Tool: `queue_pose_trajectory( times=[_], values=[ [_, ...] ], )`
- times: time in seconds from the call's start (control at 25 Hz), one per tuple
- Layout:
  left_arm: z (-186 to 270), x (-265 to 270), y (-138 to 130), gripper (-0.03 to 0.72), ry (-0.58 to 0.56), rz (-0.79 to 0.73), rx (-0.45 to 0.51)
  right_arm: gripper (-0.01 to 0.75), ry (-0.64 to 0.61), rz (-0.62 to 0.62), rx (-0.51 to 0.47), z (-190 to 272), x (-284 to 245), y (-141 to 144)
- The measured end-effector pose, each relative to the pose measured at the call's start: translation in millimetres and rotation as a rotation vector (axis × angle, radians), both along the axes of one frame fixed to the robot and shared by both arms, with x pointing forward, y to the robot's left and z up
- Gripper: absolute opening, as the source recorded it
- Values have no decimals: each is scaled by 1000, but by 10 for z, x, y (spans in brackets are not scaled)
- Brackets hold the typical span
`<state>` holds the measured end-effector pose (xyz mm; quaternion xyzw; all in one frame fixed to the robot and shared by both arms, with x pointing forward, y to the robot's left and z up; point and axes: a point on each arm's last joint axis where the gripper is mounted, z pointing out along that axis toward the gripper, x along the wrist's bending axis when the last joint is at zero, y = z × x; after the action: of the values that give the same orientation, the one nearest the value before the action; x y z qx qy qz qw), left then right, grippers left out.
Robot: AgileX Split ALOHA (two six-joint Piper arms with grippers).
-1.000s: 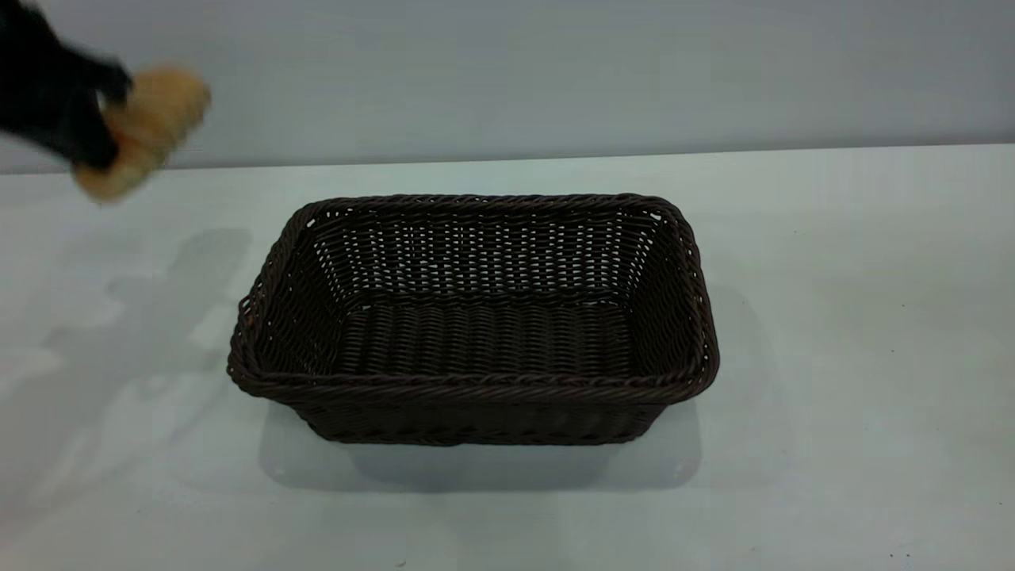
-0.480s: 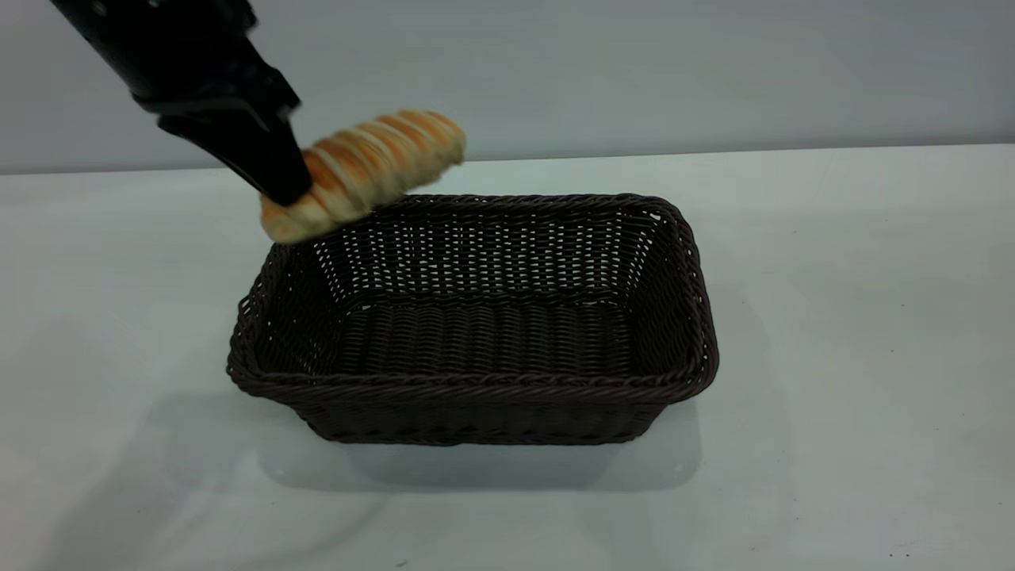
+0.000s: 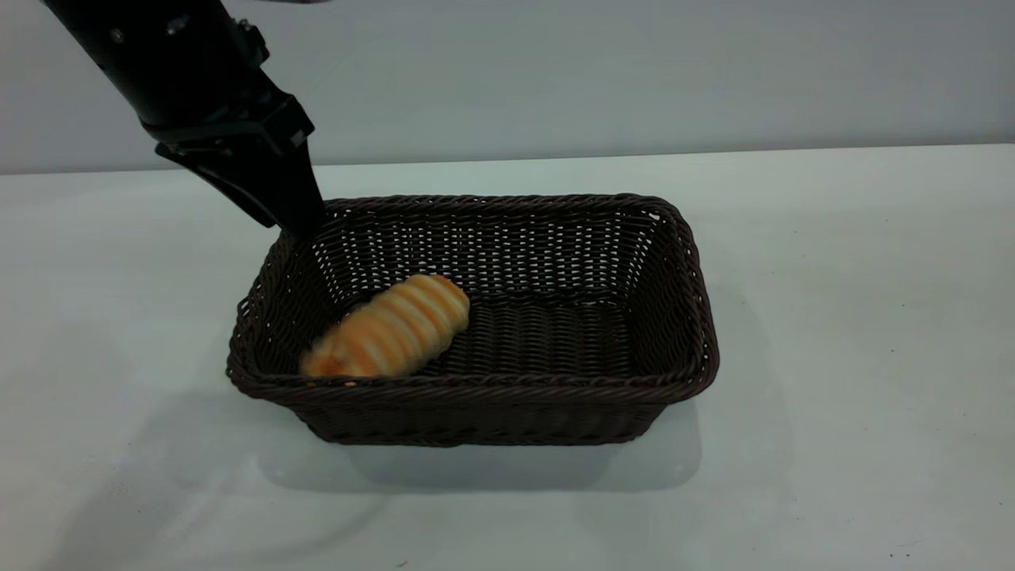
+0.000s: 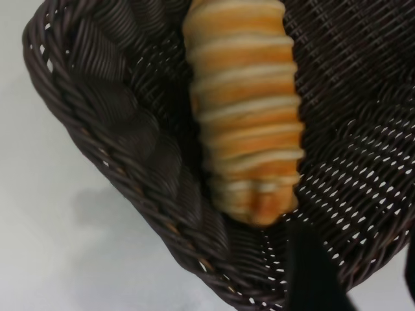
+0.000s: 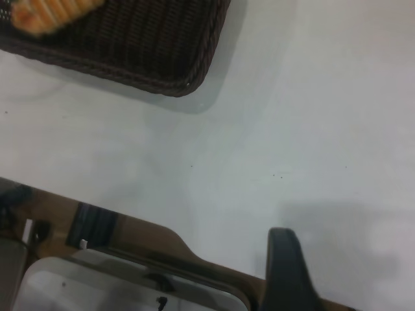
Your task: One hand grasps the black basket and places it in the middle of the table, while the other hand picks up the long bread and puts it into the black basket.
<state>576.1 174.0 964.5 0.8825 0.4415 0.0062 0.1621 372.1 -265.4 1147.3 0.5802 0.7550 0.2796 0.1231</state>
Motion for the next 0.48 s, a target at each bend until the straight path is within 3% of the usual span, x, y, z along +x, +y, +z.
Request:
queue_pose_trajectory(
  times=[0.16, 0.48],
  values=[
    [212, -22, 53, 474, -53, 107, 5, 510, 0, 0, 0, 0, 0, 0],
    [1324, -489, 481, 482, -356, 388, 106, 510, -49, 2, 3, 64, -123, -11]
  ],
)
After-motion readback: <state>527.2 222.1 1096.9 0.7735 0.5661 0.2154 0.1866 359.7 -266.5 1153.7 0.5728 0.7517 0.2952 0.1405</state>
